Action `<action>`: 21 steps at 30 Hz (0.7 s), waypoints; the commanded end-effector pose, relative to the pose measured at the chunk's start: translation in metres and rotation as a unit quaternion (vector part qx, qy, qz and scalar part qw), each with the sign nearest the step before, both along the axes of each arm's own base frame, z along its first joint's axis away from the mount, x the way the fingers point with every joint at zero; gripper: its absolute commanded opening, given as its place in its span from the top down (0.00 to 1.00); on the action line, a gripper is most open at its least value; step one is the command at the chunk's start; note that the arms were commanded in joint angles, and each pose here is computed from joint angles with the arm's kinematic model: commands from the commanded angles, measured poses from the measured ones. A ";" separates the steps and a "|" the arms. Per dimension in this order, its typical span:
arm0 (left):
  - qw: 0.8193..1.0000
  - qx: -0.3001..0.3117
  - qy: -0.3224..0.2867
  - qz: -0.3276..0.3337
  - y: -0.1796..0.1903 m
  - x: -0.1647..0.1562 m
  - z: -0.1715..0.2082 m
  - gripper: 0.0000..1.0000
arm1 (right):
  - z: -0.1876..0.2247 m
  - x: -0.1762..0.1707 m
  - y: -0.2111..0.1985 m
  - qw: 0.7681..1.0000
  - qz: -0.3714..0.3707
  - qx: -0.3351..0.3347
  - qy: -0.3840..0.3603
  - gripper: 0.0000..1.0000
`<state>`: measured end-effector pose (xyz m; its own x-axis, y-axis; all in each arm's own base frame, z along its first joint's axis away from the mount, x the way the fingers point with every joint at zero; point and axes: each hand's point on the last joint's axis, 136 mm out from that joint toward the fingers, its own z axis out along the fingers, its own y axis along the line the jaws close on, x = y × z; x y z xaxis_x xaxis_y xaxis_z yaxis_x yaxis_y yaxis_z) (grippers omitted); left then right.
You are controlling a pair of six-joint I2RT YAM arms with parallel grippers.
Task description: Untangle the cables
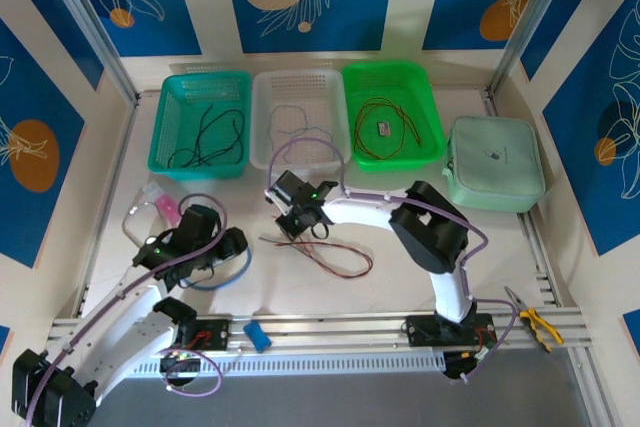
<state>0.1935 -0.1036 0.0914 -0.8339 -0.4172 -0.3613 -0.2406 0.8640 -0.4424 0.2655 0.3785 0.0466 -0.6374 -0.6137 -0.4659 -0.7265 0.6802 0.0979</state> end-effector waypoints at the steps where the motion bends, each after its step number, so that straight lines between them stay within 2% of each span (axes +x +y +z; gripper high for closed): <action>1: 1.000 -0.003 -0.017 -0.007 -0.002 0.006 0.018 0.37 | 0.074 0.003 0.016 0.992 -0.014 0.119 -0.036 0.99; 6: 0.999 0.010 -0.031 -0.006 0.001 0.012 0.026 0.36 | 0.126 0.002 0.004 0.971 -0.032 0.237 -0.025 0.99; 11: 0.999 -0.008 -0.031 -0.006 -0.004 0.013 0.024 0.36 | 0.171 0.000 -0.013 0.950 -0.031 0.307 -0.046 0.99; 18: 0.999 -0.010 -0.034 -0.007 -0.005 0.014 0.026 0.35 | 0.236 0.002 -0.049 0.903 -0.040 0.417 -0.096 1.00; 21: 0.999 -0.011 -0.034 -0.011 -0.006 0.014 0.027 0.35 | 0.262 -0.001 -0.065 0.875 -0.041 0.470 -0.107 1.00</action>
<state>0.2042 -0.1088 0.1129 -0.8194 -0.4115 -0.3992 -0.2047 0.8604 -0.4667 0.2709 0.3198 0.2649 -0.5474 0.0231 -0.8366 -0.7055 0.5249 0.4761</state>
